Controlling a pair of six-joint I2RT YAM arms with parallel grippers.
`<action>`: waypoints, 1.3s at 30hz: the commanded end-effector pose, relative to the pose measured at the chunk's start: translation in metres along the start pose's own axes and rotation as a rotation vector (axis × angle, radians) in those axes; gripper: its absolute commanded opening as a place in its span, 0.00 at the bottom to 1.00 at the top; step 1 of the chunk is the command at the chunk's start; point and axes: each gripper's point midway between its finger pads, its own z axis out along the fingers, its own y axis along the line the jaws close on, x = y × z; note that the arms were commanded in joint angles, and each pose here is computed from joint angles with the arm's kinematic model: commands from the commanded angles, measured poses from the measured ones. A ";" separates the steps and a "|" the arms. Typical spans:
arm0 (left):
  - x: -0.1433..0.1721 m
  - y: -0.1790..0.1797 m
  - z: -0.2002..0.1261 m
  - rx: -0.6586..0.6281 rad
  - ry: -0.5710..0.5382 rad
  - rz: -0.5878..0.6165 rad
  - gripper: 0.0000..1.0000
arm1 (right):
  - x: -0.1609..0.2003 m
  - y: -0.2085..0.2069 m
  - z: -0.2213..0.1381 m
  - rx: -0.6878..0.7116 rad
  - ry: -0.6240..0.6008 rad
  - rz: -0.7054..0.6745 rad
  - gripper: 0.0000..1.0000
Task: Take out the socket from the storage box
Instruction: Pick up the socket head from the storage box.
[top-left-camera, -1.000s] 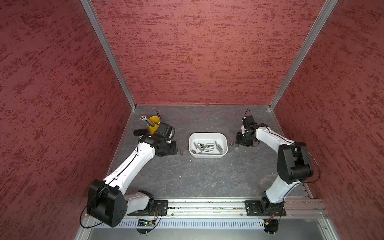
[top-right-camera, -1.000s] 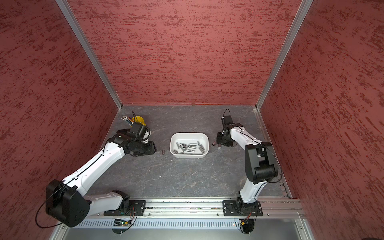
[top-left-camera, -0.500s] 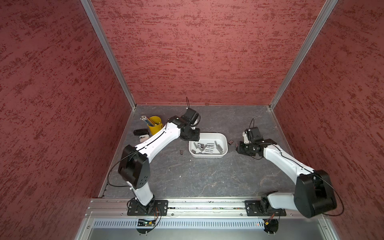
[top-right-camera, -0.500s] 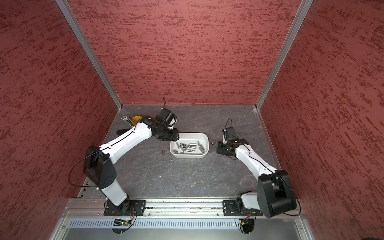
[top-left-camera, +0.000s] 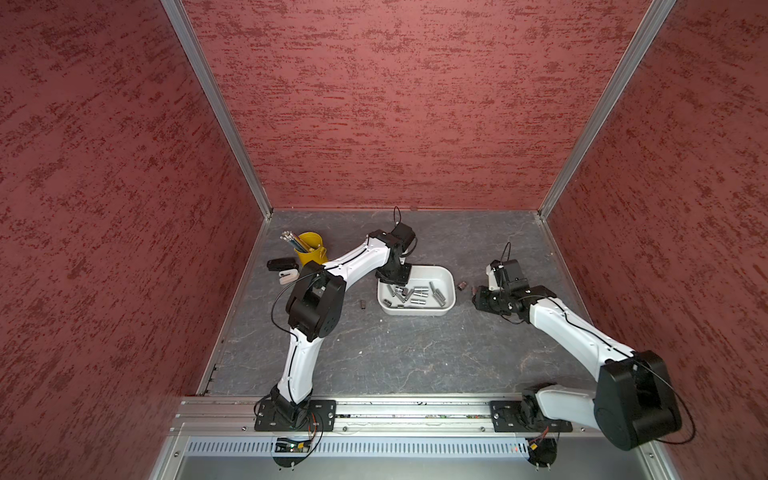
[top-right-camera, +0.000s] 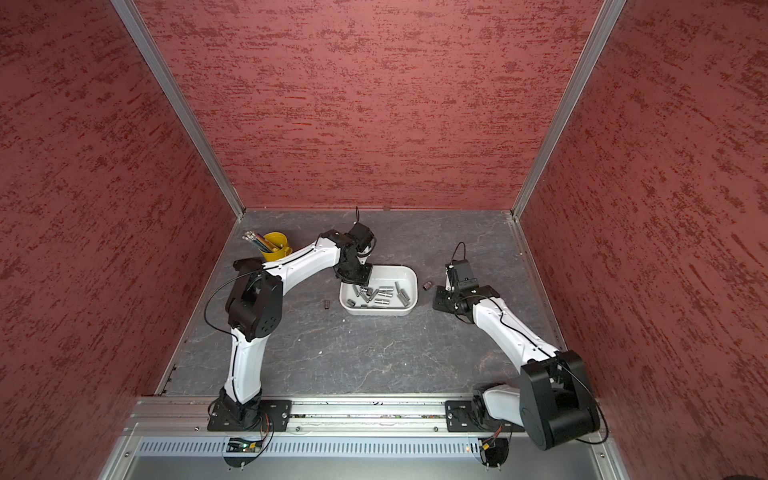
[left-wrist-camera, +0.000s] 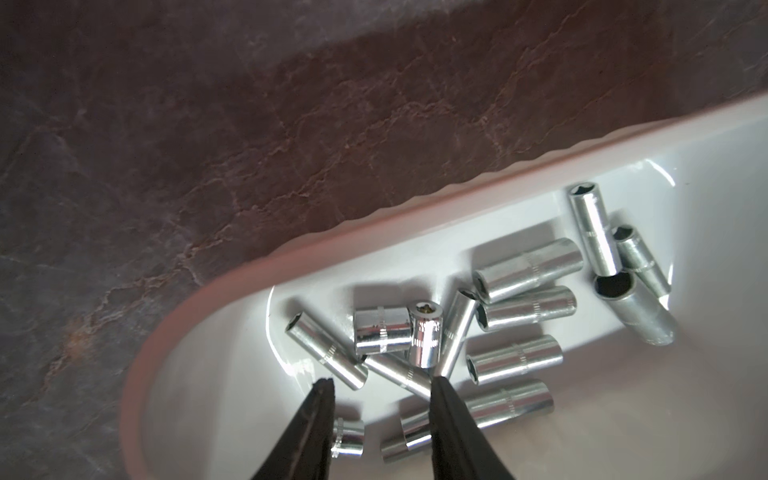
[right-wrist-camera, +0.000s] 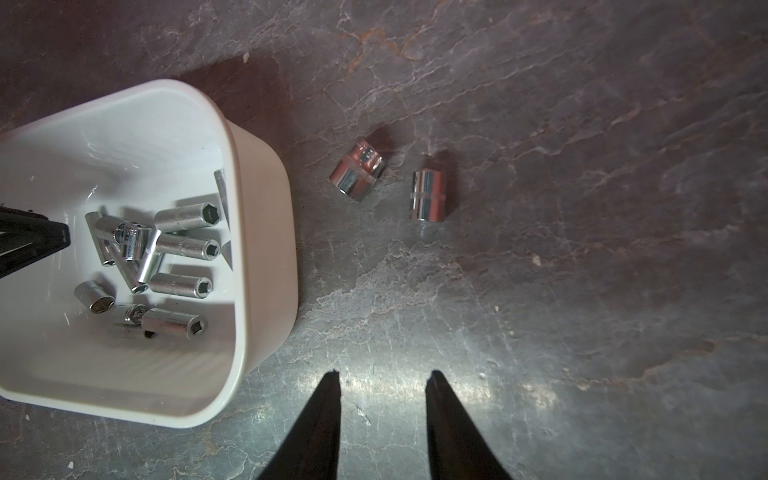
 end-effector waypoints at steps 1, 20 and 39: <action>-0.004 0.005 0.010 -0.040 0.007 0.061 0.38 | -0.003 0.001 0.003 -0.001 -0.019 -0.007 0.37; 0.006 0.008 0.051 -0.025 0.058 -0.013 0.44 | -0.004 0.003 0.004 -0.008 -0.015 -0.024 0.38; -0.005 0.011 -0.060 -0.017 -0.143 -0.068 0.28 | -0.003 0.002 0.006 -0.008 -0.010 -0.024 0.38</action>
